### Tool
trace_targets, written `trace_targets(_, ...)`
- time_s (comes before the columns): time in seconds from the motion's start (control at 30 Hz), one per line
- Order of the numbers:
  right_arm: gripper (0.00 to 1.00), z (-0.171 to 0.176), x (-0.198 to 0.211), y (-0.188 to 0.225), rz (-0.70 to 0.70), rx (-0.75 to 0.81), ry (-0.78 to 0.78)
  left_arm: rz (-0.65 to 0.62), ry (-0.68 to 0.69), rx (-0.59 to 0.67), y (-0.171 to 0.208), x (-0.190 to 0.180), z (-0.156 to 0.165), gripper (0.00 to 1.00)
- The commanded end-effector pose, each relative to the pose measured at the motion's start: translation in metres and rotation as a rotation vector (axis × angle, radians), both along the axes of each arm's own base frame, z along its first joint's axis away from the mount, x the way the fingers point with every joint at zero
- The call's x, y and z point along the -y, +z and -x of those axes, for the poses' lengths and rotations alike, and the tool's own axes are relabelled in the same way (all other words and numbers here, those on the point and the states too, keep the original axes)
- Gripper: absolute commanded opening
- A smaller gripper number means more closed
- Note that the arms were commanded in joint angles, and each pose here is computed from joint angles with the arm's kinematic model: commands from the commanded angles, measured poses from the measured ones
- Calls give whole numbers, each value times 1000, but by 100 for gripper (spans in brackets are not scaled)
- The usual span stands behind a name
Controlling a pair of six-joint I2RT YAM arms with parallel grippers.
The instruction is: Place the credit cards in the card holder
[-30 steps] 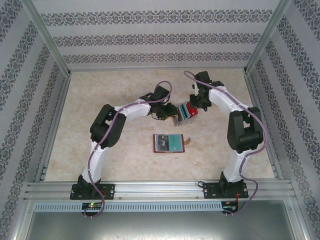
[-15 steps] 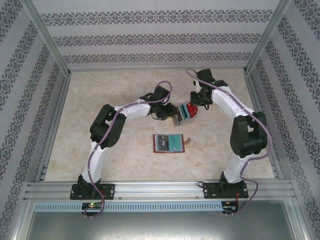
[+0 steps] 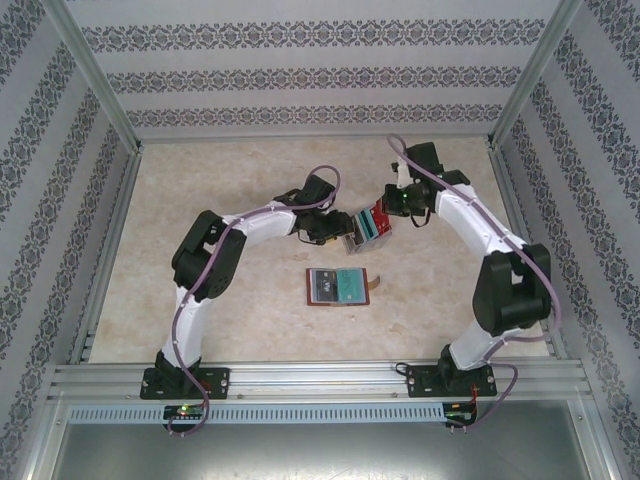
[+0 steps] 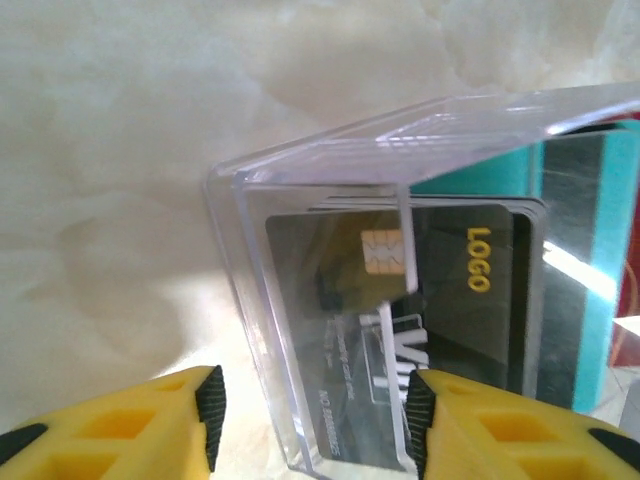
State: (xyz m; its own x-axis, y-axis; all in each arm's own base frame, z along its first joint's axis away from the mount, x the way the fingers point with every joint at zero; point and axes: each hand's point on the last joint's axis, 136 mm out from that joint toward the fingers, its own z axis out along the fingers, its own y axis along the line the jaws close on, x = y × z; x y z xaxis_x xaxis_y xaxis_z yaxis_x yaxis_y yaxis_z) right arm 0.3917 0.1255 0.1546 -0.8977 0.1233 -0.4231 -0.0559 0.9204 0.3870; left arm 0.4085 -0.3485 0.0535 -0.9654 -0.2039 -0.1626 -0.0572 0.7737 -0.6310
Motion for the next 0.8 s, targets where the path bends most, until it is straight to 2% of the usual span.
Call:
trace_targets(0.0,0,8,-13,29,-166,50,-21,70,5,140,48,-1,-11,56)
trace_targets(0.17,0,25,-28,40,-332,44,-22,157,22,233,88,-7,-2,65)
trace_targets(0.4,0,43,-51,53,-556,16,25,457,-53,281,146,2,17,73)
trace_targets(0.5,0,47,-57,57,-614,19,44,526,-121,281,158,10,24,74)
trace_targets(0.63,0,49,-61,54,-640,3,70,589,-174,268,164,19,26,66)
trace_targets(0.77,0,51,-64,51,-669,-6,96,611,-189,259,165,24,25,50)
